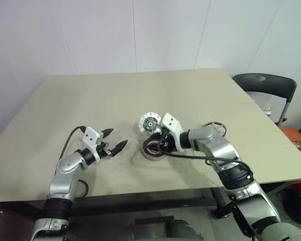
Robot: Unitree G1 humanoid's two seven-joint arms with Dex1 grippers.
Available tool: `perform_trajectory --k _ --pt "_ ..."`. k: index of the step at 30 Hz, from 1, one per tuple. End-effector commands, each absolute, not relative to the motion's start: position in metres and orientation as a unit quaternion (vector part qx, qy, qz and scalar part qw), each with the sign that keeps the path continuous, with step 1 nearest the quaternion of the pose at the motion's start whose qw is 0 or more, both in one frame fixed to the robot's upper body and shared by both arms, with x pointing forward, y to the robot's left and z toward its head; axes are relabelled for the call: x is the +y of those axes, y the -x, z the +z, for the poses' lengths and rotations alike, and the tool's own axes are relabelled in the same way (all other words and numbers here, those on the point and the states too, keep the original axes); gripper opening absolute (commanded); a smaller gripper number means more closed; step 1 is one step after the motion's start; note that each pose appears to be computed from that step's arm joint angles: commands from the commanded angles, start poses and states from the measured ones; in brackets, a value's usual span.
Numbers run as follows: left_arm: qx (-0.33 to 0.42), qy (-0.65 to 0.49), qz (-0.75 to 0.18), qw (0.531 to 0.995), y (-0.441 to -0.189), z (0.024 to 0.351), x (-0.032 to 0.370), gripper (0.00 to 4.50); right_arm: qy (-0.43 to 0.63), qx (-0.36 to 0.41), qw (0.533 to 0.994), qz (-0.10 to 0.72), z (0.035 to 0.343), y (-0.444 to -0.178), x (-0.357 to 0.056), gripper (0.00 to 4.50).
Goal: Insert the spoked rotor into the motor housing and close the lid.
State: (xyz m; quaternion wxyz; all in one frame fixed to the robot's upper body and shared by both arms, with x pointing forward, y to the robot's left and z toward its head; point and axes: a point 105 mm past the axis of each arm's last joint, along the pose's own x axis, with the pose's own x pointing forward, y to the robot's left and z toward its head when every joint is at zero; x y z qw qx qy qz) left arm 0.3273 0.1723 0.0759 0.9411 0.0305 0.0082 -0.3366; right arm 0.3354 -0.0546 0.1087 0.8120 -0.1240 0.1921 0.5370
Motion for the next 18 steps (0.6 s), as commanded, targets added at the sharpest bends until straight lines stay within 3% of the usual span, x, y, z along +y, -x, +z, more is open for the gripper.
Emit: perform_trajectory --k 1,9,18 --pt "-0.016 -0.038 -0.314 0.948 -0.324 0.091 0.191 4.50 0.128 0.180 0.816 0.534 0.119 -0.341 -0.069 2.52" --pt "0.016 -0.047 -0.265 0.963 -0.309 0.075 0.224 4.50 0.140 0.197 0.813 0.530 0.120 -0.339 -0.103 2.52" --pt "0.012 -0.060 -0.229 0.972 -0.322 0.061 0.221 4.50 0.149 0.196 0.824 0.510 0.121 -0.344 -0.113 2.52"
